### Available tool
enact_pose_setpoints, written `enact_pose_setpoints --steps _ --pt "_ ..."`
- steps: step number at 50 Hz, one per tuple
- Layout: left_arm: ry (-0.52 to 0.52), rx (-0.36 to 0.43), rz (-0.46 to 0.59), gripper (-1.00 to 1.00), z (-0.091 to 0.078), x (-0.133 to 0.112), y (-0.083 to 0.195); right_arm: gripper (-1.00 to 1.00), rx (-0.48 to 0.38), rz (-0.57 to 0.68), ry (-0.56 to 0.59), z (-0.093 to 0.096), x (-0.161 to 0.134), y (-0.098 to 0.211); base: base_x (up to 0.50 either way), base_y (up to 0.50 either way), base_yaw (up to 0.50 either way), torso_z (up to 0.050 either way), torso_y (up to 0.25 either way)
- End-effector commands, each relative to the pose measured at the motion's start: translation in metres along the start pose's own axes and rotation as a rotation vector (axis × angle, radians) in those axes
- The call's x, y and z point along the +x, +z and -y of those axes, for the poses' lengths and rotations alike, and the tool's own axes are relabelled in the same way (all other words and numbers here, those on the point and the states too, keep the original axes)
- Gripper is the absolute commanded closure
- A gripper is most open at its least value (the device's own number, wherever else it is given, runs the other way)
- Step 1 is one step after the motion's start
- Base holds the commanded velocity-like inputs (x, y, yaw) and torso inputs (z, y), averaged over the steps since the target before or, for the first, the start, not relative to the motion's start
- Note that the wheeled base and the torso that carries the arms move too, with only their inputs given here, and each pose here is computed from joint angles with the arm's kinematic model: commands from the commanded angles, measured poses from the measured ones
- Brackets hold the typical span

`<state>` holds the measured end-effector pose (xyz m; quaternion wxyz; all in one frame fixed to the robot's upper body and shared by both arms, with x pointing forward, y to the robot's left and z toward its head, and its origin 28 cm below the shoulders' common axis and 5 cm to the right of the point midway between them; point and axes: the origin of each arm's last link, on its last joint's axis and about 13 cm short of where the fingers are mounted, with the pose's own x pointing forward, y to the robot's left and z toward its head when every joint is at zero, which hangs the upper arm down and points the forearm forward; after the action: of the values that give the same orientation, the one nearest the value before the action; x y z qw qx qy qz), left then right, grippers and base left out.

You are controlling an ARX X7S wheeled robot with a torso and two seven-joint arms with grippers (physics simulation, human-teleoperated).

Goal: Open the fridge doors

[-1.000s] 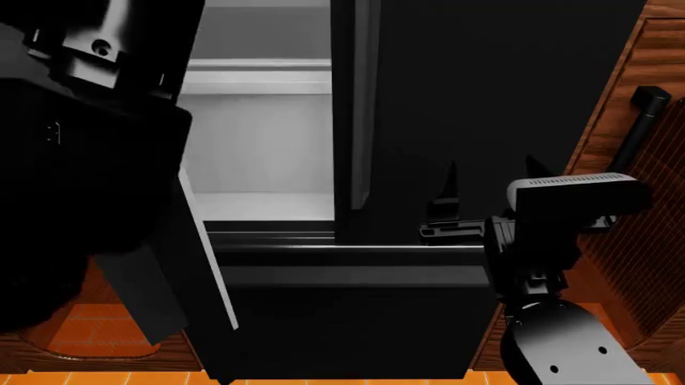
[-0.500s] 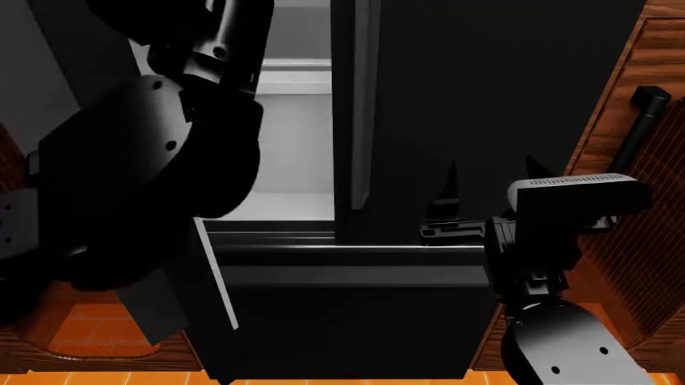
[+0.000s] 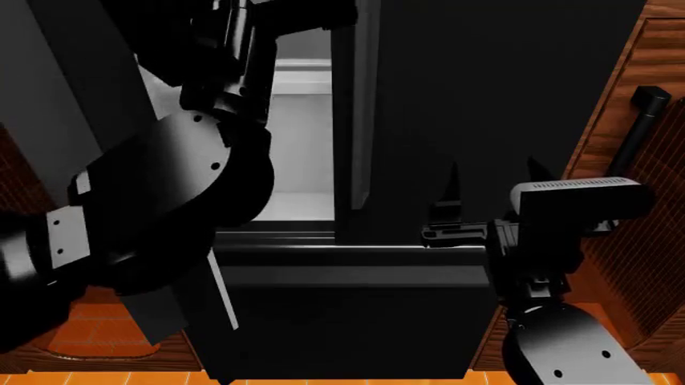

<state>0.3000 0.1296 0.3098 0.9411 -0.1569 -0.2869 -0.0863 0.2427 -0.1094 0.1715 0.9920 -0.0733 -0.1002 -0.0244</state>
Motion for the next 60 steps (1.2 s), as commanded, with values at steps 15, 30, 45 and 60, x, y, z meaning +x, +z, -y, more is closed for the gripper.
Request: enact_pose_setpoints --steps 15,30,45,60 --pt "0.152 0.014 -0.046 -1.00 -0.010 0.022 -0.027 -1.00 0.025 0.005 0.008 0.002 0.000 0.001 0.00 0.00 0.00 0.000 0.000" --pt "0.275 0.049 -0.040 -1.00 -0.023 0.019 -0.036 -1.00 0.027 0.008 0.002 0.003 -0.002 0.001 0.00 0.00 0.00 0.000 0.000" --pt "0.358 0.159 -0.043 -1.00 -0.039 0.019 -0.051 -1.00 0.032 0.009 0.002 0.003 -0.003 0.000 0.00 0.00 0.00 0.000 0.000" --pt "0.477 0.265 -0.009 -1.00 -0.055 0.018 -0.056 -1.00 0.036 0.012 0.000 0.004 -0.002 0.000 0.00 0.00 0.00 0.000 0.000"
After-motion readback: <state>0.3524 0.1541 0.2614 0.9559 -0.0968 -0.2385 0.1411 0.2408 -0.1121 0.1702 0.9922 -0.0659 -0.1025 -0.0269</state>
